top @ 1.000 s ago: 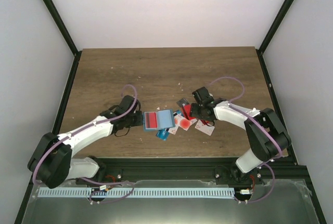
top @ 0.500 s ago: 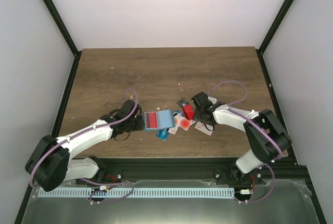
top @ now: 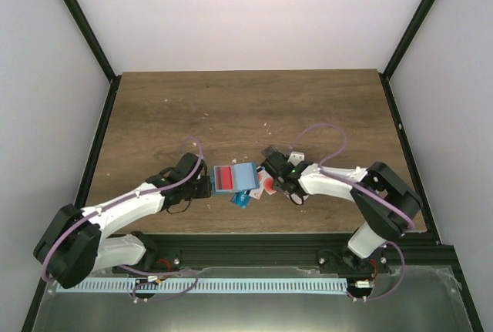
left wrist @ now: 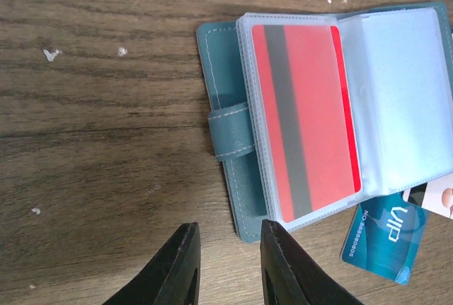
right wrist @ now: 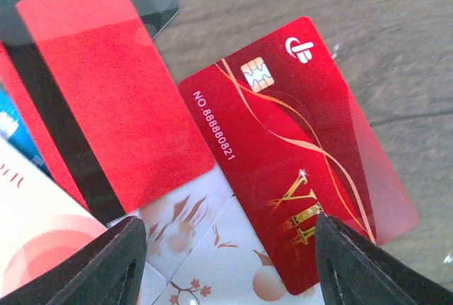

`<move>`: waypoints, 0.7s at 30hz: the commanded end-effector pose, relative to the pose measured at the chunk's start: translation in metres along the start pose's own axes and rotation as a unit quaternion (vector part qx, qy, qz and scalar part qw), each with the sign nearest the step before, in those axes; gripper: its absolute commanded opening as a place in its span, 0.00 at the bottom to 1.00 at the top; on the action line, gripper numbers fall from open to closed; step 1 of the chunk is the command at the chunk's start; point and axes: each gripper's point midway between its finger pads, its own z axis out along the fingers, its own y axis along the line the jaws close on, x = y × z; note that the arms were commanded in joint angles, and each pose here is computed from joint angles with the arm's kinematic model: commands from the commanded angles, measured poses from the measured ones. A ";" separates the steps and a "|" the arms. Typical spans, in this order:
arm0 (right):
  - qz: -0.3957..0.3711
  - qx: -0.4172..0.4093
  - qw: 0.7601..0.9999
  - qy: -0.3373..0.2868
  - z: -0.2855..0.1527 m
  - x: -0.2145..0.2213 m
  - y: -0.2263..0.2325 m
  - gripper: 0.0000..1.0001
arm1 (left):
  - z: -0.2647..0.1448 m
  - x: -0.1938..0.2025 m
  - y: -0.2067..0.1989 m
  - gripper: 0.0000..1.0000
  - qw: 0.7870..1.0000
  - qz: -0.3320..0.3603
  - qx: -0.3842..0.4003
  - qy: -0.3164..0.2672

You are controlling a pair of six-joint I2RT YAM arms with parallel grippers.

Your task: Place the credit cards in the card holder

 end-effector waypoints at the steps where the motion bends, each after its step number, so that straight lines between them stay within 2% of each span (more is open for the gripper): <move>1: -0.023 0.034 0.980 0.195 0.006 0.111 -0.024 0.66 | 0.000 0.001 -0.007 0.26 1.000 0.005 0.026 -0.006; 12: -0.109 0.063 0.951 0.283 -0.009 0.202 -0.025 0.66 | -0.006 0.000 -0.019 0.26 0.998 0.021 0.059 -0.015; 16: -0.124 0.074 0.946 0.291 -0.027 0.214 -0.028 0.67 | -0.009 0.000 -0.020 0.27 0.998 0.023 0.063 -0.019; 21: -0.114 0.035 0.946 0.302 -0.049 0.214 -0.012 0.67 | -0.010 0.001 -0.022 0.27 0.997 0.027 0.071 -0.020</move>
